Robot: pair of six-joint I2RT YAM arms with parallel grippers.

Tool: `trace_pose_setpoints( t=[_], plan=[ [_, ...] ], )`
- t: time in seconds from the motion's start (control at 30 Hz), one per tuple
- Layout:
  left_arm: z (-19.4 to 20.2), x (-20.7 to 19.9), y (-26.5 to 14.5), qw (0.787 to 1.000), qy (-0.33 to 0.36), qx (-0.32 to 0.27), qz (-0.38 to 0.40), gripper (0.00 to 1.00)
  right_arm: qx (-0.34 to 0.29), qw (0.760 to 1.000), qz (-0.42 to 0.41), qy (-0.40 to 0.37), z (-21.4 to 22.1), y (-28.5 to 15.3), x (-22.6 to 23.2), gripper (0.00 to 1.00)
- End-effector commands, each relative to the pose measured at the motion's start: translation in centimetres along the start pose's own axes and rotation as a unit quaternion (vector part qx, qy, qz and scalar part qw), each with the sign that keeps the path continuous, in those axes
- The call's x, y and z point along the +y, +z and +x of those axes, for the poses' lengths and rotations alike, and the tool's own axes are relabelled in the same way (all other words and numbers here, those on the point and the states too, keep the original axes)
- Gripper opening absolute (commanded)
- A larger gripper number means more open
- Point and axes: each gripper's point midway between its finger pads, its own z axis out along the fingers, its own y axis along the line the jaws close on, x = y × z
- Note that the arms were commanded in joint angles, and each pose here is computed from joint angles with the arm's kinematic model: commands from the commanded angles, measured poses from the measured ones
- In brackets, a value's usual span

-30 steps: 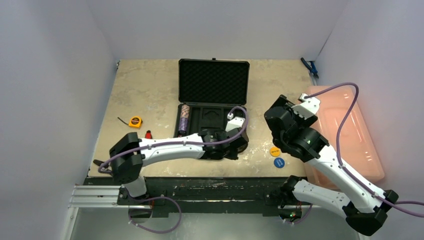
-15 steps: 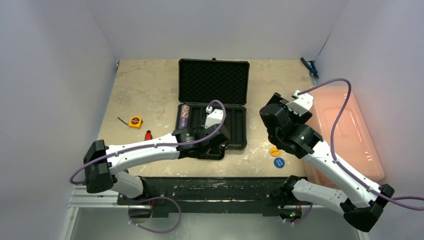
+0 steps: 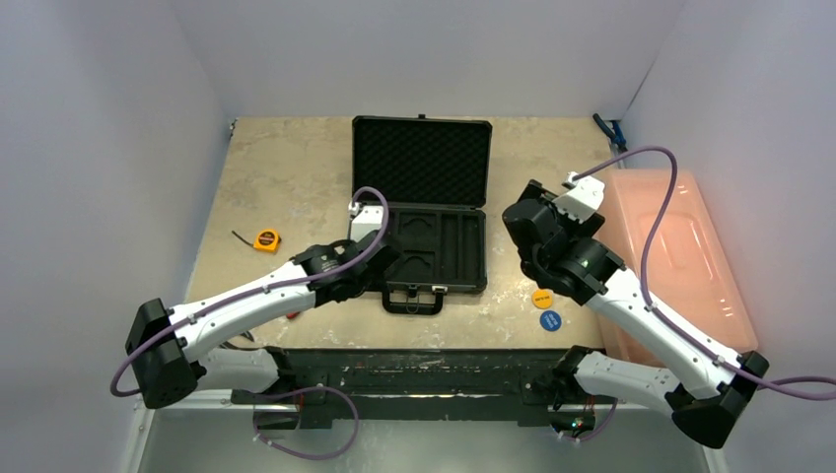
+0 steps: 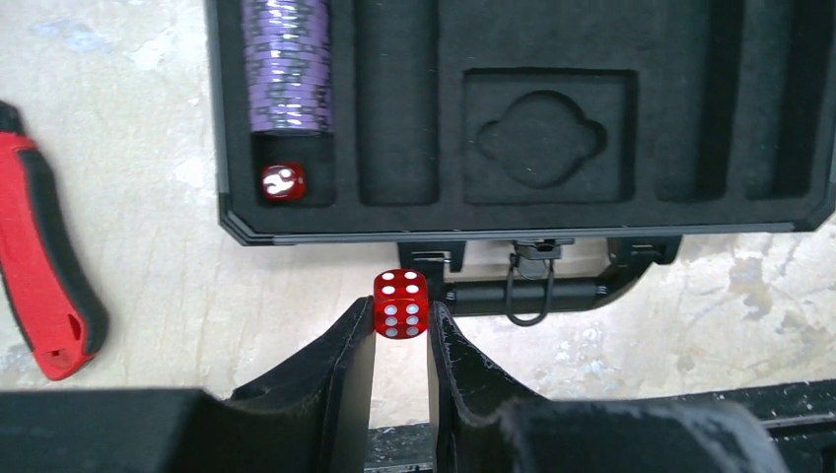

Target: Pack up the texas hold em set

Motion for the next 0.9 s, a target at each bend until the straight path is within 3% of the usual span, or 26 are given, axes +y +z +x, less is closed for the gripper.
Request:
trace_pose_setpoints(
  t=[0.0,0.43,0.87],
  plan=[
    [-1.2,1.7,0.0,1.000,-0.010,-0.022,-0.007,0.00,-0.008,1.000,-0.013,0.023,-1.7,-0.3,1.2,0.99],
    [-1.6,4.3,3.0,0.999,-0.013,-0.004,-0.041,0.00,0.011,0.999,-0.027,0.021,-0.9,-0.3,2.0,0.99],
    [-1.1,3.6,6.3,0.999,-0.016,0.024,-0.035,0.00,0.019,0.999,-0.030,0.019,-0.7,-0.5,1.8,0.99]
  ],
)
